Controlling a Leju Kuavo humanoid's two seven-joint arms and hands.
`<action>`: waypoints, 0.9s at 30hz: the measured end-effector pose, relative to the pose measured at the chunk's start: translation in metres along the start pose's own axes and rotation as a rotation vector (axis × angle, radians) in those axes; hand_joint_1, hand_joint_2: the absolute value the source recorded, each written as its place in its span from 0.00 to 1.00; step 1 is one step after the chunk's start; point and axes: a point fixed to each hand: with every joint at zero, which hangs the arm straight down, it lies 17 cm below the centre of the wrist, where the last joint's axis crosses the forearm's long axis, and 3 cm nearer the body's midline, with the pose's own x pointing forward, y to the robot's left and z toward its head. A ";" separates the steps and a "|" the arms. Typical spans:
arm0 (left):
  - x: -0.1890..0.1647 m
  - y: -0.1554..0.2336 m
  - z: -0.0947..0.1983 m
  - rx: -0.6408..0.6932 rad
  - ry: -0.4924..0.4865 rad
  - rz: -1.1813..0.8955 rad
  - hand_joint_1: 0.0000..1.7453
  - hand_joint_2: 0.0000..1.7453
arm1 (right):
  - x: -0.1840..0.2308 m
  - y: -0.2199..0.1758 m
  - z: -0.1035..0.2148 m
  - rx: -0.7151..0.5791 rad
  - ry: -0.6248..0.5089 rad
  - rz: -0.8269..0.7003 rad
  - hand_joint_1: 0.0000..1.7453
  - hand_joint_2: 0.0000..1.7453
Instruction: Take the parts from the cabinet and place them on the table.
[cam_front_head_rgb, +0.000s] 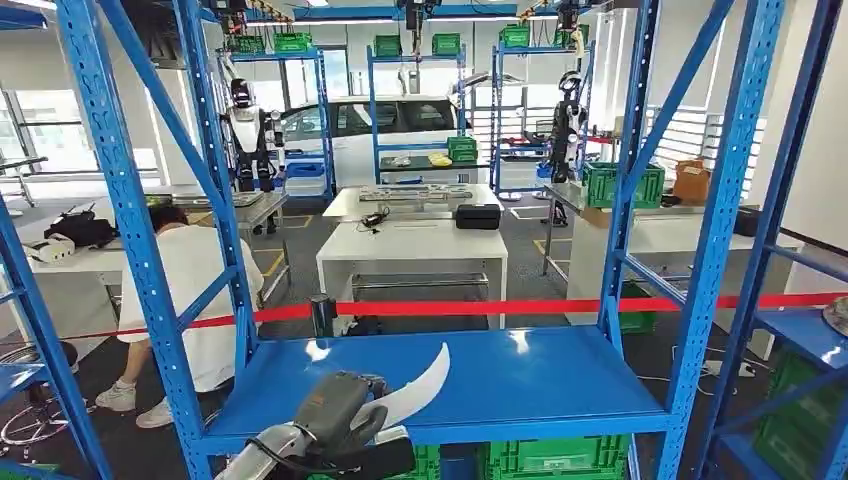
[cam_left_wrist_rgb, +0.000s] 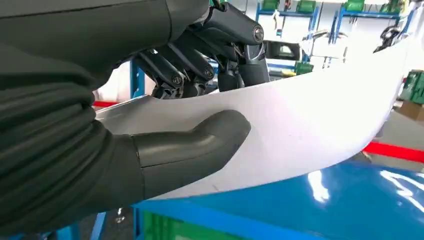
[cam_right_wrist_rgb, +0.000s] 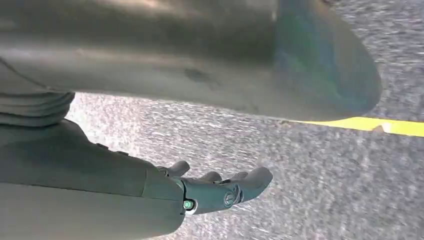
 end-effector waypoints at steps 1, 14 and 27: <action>0.000 -0.001 0.000 -0.001 0.001 0.001 1.00 1.00 | 0.000 0.000 0.000 0.000 0.000 -0.001 0.00 0.00; 0.007 0.002 -0.006 0.009 -0.013 -0.002 1.00 1.00 | -0.005 0.001 0.001 0.002 0.011 -0.004 0.00 0.00; 0.004 0.000 -0.003 0.008 -0.009 -0.003 1.00 1.00 | -0.004 0.001 0.001 0.002 0.009 0.000 0.00 0.00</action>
